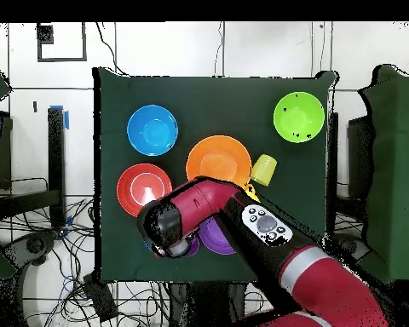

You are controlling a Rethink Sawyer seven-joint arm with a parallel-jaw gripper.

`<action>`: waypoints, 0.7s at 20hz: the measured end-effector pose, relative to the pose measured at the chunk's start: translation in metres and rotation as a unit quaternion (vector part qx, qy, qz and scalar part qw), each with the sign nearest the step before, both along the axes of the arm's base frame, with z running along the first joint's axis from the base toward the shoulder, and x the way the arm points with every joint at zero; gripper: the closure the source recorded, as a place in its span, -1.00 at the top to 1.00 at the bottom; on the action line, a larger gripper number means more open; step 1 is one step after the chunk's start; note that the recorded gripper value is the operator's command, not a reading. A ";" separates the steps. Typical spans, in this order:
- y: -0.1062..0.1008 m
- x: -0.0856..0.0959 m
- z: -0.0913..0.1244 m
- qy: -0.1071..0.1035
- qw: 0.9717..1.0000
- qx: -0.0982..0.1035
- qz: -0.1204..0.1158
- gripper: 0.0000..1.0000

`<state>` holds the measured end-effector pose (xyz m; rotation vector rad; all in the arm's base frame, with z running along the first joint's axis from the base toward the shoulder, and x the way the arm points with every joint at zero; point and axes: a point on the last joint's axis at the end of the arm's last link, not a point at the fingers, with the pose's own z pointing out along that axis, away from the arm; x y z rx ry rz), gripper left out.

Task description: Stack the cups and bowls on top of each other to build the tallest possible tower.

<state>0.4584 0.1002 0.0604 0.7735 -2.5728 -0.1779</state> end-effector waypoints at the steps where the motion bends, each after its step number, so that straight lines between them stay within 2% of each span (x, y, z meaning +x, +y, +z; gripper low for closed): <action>1: 0.000 0.001 -0.001 0.007 1.000 0.002 0.025 1.00; 3: 0.000 0.005 -0.002 0.018 0.998 0.007 0.065 1.00; 4: 0.002 0.009 -0.003 0.023 0.995 0.013 0.091 1.00; 6: 0.005 0.016 -0.004 0.024 0.993 0.021 0.113 1.00; 8: 0.009 0.022 -0.005 0.020 0.992 0.026 0.123 1.00; 14: 0.014 0.034 -0.005 0.008 0.992 0.024 0.123 1.00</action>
